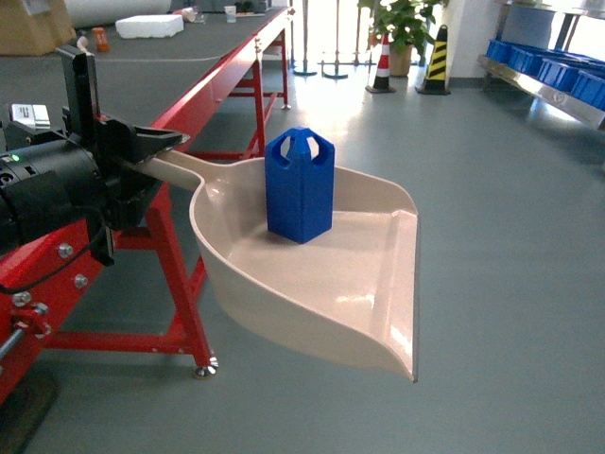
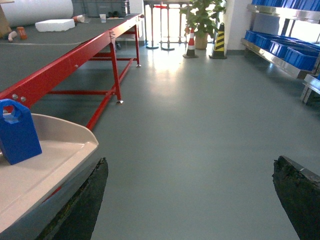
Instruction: Place part in tray to right shelf
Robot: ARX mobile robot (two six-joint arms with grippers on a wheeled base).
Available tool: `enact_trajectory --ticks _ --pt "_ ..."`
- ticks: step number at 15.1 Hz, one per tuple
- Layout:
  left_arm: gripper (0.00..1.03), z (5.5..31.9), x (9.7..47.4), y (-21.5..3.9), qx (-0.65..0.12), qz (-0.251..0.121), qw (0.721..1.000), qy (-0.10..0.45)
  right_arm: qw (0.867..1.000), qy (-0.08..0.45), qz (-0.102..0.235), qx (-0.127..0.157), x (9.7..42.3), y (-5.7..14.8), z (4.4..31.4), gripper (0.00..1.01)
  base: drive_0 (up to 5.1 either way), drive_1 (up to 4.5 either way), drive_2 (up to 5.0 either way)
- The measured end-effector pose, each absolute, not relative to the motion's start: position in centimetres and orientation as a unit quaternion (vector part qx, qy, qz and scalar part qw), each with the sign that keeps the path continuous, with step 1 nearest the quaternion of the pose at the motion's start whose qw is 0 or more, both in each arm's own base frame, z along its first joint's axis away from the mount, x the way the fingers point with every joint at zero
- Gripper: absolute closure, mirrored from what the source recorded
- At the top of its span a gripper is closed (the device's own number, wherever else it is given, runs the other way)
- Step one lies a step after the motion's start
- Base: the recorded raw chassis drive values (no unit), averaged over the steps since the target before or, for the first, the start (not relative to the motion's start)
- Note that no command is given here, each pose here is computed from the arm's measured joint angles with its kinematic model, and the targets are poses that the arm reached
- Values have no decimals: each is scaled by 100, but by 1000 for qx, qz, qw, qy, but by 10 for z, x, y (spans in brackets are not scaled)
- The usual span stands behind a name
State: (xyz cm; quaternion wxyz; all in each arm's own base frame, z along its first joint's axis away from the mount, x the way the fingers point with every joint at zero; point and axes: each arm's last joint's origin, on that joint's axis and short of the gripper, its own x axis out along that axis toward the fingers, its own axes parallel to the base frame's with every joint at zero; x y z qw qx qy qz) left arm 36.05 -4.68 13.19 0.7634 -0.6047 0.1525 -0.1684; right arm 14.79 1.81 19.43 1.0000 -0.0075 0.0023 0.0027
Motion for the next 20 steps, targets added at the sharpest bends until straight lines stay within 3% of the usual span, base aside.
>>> enact_trajectory --ticks 13,16,20 --pt "89 131 360 -47 -605 -167 763 154 1000 0 3 -7 148 18 195 3 493 -169 -308" --pt "89 132 360 -52 -603 -177 762 158 1000 4 -1 -8 148 18 194 3 0 0 0" --pt "89 129 359 -47 -605 -165 762 160 1000 2 0 -8 148 18 194 3 22 423 -379"
